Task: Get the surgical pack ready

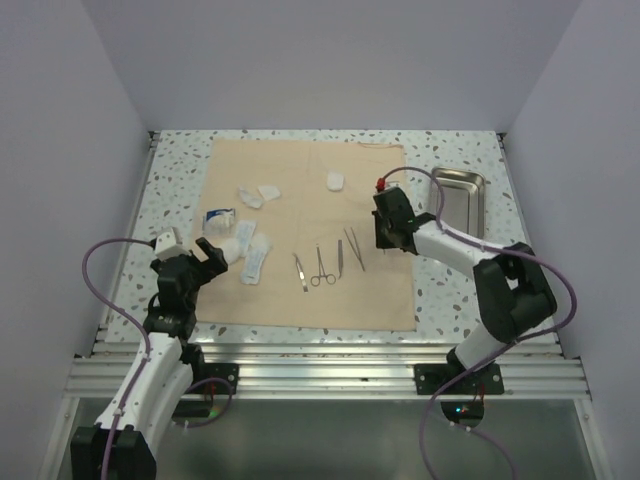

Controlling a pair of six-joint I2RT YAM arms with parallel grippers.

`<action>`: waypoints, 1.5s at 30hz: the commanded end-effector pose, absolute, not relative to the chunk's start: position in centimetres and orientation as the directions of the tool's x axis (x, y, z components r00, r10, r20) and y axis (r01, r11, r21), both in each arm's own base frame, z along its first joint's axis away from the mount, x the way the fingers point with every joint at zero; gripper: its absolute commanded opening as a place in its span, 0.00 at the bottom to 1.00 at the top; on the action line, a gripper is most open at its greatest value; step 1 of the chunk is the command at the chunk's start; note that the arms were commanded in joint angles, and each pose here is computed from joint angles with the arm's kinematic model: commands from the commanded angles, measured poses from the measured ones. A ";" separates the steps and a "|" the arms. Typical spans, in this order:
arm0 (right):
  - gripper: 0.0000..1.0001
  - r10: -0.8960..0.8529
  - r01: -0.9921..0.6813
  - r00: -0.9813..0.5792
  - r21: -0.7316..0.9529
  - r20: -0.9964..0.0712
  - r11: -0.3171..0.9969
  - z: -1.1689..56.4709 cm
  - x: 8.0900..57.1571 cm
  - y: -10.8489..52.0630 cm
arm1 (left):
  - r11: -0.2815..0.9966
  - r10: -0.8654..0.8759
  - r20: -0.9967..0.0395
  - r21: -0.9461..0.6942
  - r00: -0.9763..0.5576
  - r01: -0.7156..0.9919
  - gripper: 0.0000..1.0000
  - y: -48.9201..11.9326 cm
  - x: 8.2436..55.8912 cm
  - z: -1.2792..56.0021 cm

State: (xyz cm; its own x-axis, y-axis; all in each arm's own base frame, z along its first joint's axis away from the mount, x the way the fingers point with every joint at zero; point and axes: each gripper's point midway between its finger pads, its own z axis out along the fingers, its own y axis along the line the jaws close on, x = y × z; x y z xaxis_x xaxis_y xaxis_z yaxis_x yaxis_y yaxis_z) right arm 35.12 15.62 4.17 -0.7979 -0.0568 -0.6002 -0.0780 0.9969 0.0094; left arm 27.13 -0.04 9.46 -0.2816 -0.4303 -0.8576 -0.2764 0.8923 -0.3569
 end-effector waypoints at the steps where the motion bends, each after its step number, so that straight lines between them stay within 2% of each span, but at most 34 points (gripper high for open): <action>1: 0.00 0.001 -0.014 -0.719 0.016 -0.695 1.000 10.2 36.4 13.5 | 0.886 -0.446 -0.869 -0.393 -0.216 -0.247 1.00 -0.2 28.2 12.2; 4: 0.00 0.065 0.055 -0.714 0.036 -0.697 0.998 12.3 37.2 10.2 | 0.886 -0.446 -0.868 -0.393 -0.220 -0.245 1.00 -0.3 28.2 12.1; 11: 0.00 0.198 0.235 -0.713 0.036 -0.673 0.971 12.7 40.2 3.5 | 0.888 -0.445 -0.868 -0.396 -0.221 -0.234 1.00 -0.4 28.2 12.1; 19: 0.00 0.259 0.357 -0.747 -0.042 -0.612 0.933 7.6 44.1 -0.8 | 0.889 -0.446 -0.867 -0.401 -0.222 -0.221 1.00 -0.7 28.1 12.2; 26: 0.01 0.258 0.353 -0.787 -0.066 -0.561 0.933 4.7 44.9 -1.3 | 0.890 -0.446 -0.866 -0.401 -0.225 -0.218 1.00 -0.7 28.2 12.2; 28: 0.11 0.251 0.346 -0.794 -0.073 -0.554 0.935 4.5 44.9 -1.3 | 0.890 -0.446 -0.866 -0.401 -0.227 -0.218 1.00 -0.8 28.2 12.2; 29: 0.22 0.253 0.350 -0.797 -0.077 -0.548 0.934 4.4 44.8 -1.3 | 0.890 -0.446 -0.866 -0.402 -0.226 -0.217 1.00 -0.8 28.2 12.2; 32: 0.29 0.264 0.381 -0.781 -0.097 -0.566 0.920 5.7 44.3 -2.0 | 0.890 -0.446 -0.866 -0.402 -0.224 -0.216 1.00 -0.8 28.2 12.2; 34: 0.35 0.243 0.402 -0.734 -0.117 -0.634 0.908 8.9 43.6 -2.3 | 0.890 -0.446 -0.867 -0.403 -0.223 -0.216 1.00 -0.8 28.2 12.3; 35: 0.47 0.224 0.398 -0.714 -0.121 -0.663 0.909 10.5 43.3 -2.2 | 0.890 -0.445 -0.867 -0.401 -0.225 -0.215 1.00 -0.8 28.2 12.2; 37: 0.54 0.155 0.333 -0.686 -0.118 -0.711 0.936 13.7 42.1 -0.2 | 0.891 -0.444 -0.867 -0.402 -0.226 -0.210 1.00 -0.9 28.2 12.3; 40: 0.55 0.014 0.137 -0.694 -0.112 -0.720 0.984 14.8 40.2 6.0 | 0.892 -0.442 -0.867 -0.401 -0.229 -0.207 1.00 -0.9 28.2 12.2; 45: 0.50 -0.133 -0.154 -0.741 -0.026 -0.659 0.988 11.3 36.2 15.0 | 0.893 -0.441 -0.867 -0.401 -0.232 -0.203 1.00 -1.0 28.2 12.2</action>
